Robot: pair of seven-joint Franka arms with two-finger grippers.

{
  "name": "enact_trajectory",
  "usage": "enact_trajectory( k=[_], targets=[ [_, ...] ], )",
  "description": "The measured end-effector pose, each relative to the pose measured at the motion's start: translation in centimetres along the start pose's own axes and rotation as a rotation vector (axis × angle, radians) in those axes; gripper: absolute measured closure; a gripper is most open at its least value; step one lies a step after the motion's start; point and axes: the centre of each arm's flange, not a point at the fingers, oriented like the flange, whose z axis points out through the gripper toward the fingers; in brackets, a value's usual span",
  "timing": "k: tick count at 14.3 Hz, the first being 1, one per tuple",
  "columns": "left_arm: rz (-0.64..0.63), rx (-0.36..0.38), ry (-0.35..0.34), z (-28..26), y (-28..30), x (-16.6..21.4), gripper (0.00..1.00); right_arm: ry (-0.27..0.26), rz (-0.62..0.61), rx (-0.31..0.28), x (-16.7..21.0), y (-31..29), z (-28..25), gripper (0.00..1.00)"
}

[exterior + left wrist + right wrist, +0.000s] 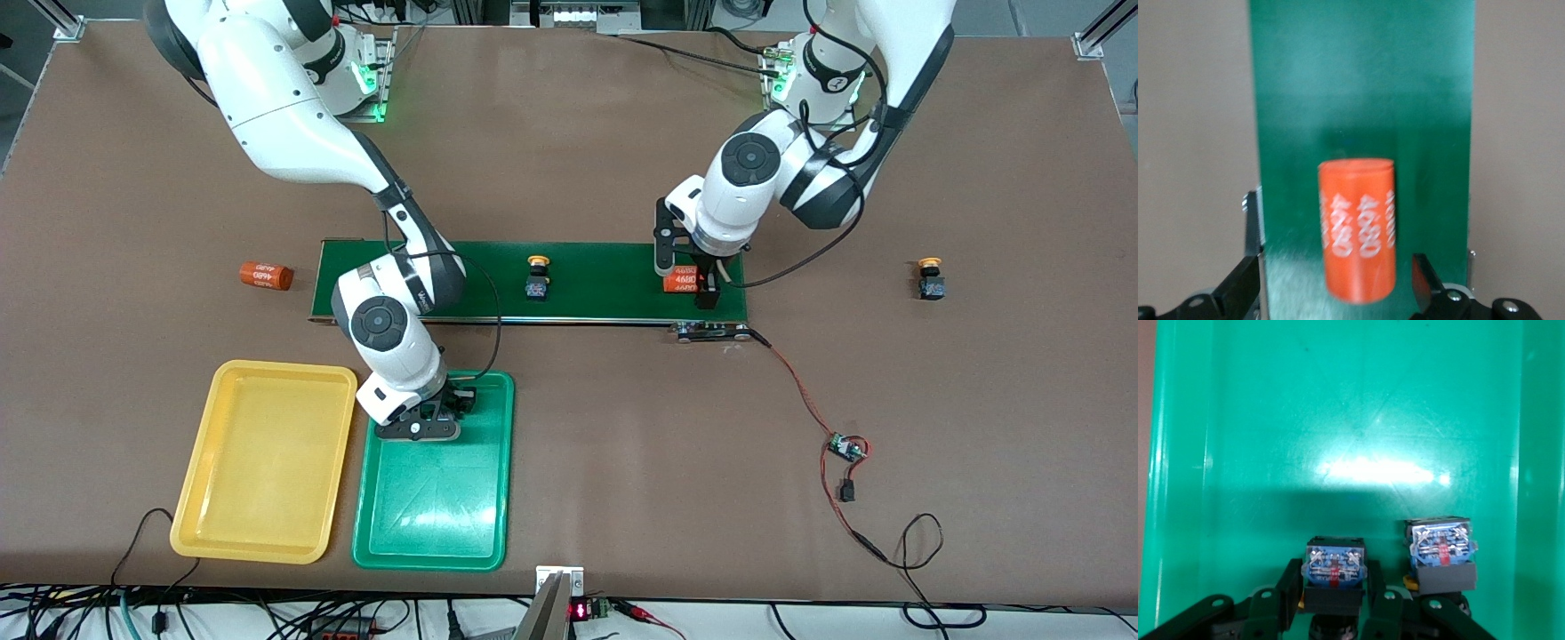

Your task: Sort buttons by color to trays

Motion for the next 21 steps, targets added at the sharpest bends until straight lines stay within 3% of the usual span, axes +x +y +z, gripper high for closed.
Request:
enact_trajectory(
  k=[4,5,6,10,15,19,21],
  targets=[
    [-0.13,0.027,-0.013,-1.8,-3.4,-6.3,0.0,0.002,-0.001,0.0,0.0,-0.1,-0.1,0.16],
    [-0.174,0.031,-0.017,-2.0,-4.4,-8.6,0.0,0.004,-0.001,0.001,0.1,-0.1,-0.2,0.03],
    [-0.225,0.032,-0.023,-2.0,-5.4,-11.3,0.0,0.008,-0.001,0.003,0.2,-0.2,-0.4,0.0],
    [-0.446,0.016,-0.06,-1.4,-8.0,-23.6,0.0,0.017,0.001,0.001,1.0,-0.3,-2.5,0.0],
    [-0.827,-0.048,-0.043,0.2,-7.4,-36.6,0.0,-0.028,0.008,-0.038,1.7,0.0,-7.9,0.0],
    [-1.172,-0.091,-0.075,2.8,-5.9,-42.2,0.0,-0.072,0.015,-0.071,1.6,0.6,-12.8,0.0],
    [-1.279,-0.115,-0.091,4.2,-5.1,-43.9,0.0,-0.098,0.008,-0.077,0.8,0.3,-15.0,0.0]
  ],
)
